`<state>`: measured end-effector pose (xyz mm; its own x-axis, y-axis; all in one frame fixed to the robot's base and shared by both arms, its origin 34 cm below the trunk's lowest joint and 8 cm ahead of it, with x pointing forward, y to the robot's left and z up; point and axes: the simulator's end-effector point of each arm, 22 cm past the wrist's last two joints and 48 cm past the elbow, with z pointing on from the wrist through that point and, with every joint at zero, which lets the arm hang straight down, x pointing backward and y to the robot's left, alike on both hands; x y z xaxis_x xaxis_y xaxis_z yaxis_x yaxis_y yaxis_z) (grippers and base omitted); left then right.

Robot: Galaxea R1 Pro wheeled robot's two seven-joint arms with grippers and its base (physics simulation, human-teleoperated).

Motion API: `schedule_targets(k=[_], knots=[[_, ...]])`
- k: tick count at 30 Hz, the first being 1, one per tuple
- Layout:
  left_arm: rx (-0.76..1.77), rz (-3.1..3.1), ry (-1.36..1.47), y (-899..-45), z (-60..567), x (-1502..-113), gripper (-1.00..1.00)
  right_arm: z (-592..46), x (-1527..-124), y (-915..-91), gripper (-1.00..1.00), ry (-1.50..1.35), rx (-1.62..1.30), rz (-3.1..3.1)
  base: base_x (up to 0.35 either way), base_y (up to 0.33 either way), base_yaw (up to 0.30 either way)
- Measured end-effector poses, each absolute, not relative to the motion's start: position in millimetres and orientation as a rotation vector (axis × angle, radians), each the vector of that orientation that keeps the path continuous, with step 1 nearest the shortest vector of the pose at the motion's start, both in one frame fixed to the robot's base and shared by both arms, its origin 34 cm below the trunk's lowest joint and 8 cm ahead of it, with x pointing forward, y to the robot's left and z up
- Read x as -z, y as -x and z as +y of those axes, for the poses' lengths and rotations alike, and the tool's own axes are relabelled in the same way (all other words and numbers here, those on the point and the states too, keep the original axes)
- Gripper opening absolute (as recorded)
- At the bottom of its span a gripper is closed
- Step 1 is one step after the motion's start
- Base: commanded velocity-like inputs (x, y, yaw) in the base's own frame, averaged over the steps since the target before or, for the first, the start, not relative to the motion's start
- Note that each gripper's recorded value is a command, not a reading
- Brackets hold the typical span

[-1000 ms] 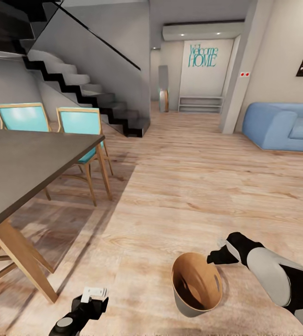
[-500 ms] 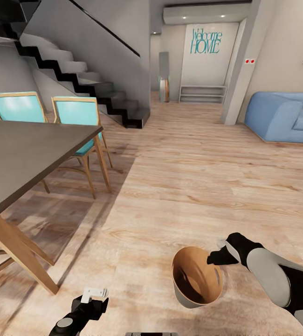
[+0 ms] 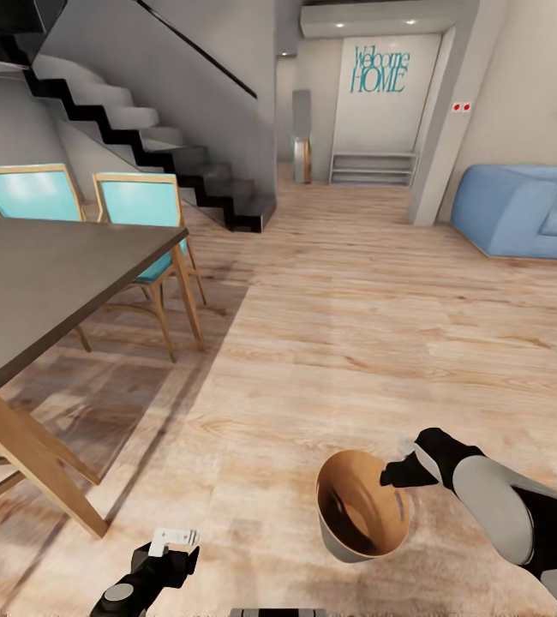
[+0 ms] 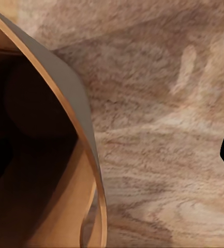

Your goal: Put the three can of soda from the living room inside the tash can in the kitchen.

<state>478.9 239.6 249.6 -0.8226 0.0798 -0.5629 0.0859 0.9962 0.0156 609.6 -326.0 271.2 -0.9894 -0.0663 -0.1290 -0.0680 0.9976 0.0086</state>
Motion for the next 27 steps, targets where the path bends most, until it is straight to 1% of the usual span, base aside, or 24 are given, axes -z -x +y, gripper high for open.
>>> schedule_targets(k=[24, 25, 27], knots=[[0.018, 2.577, -0.115, -469.4, 239.3, -234.4, 1.0, -327.3, -250.7, -599.9, 1.0, 0.101, -0.019, 3.049, 0.0, 0.0, 0.0], [0.018, 2.577, -0.115, -469.4, 239.4, -234.3, 1.0, -327.3, -250.5, -599.6, -1.0, 0.102, -0.019, 3.049, 0.0, 0.0, 0.0], [0.019, 2.577, -0.115, -469.4, 239.3, -234.4, 1.0, -327.8, -249.7, -598.1, -1.0, 0.101, -0.018, 3.051, 0.0, 0.0, 0.0]])
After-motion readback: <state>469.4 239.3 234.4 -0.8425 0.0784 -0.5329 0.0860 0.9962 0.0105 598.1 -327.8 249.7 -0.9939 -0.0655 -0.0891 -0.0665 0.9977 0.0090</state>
